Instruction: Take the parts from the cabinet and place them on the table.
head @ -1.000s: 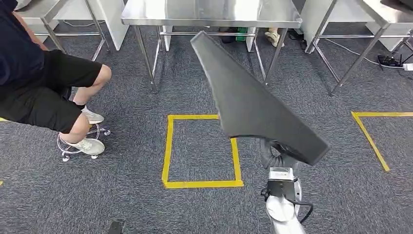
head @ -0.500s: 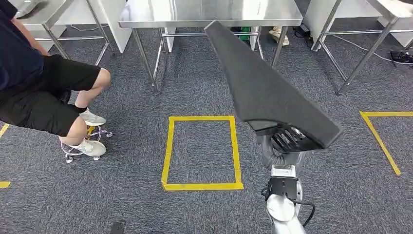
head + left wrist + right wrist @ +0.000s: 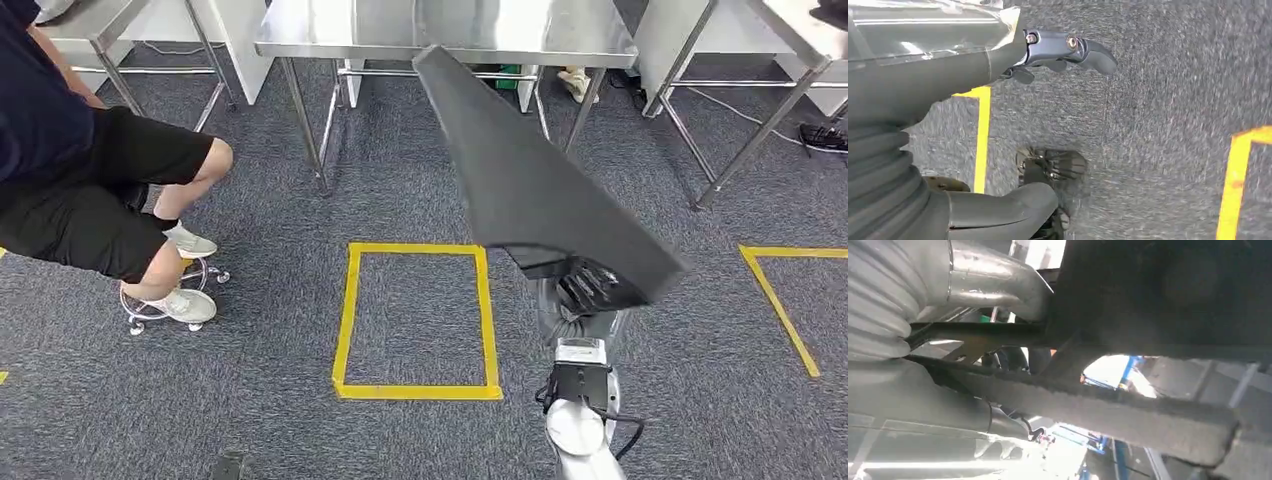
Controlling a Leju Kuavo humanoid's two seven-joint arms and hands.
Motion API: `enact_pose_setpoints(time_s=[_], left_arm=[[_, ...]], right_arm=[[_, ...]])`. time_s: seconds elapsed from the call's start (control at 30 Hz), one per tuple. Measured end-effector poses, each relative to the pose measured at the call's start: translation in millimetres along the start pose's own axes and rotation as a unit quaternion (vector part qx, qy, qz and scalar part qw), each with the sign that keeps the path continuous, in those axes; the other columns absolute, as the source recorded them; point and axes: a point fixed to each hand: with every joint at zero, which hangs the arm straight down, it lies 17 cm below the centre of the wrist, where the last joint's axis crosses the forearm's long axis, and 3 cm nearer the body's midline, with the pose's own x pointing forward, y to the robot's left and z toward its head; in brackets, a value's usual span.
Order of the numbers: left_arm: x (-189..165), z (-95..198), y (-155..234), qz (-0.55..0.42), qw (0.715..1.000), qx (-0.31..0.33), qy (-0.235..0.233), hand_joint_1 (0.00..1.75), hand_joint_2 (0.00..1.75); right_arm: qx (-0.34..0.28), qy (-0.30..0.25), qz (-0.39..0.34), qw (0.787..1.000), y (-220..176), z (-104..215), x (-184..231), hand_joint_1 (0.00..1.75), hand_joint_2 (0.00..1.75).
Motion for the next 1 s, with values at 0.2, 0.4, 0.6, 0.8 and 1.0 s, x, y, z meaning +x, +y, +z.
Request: enact_pose_setpoints(time_s=[0.2, 0.4, 0.6, 0.8, 1.0], left_arm=[[-2.3, 0.7, 2.9, 0.01, 1.0, 0.009, 0.0, 0.0, 1.75], [-0.5, 0.3, 5.0, 0.013, 1.0, 0.013, -0.003, 0.0, 1.75], [-5.8, 1.5, 7.5, 0.022, 1.0, 0.018, 0.0, 0.0, 1.75], [-7.8, 2.5, 5.7, 0.033, 0.999, 0.018, 0.002, 0.0, 1.75], [-10.3, 3.9, 3.2, 0.037, 0.999, 0.017, 0.003, 0.0, 1.75]], right_arm=[[-0.001, 0.001, 0.004, 1.0, -0.4, 0.9, -0.7, 1.75, 1.75], [-0.003, 0.002, 0.004, 1.0, -0.9, 0.3, -0.4, 1.75, 1.75], [0.0, 0.006, 0.006, 1.0, 0.0, 3.2, -2.0, 1.75, 1.75], [0.003, 0.009, 0.008, 1.0, 0.6, 4.9, -2.6, 1.75, 1.75], [0.004, 0.009, 0.011, 1.0, -0.3, 6.9, -3.6, 1.75, 1.75]])
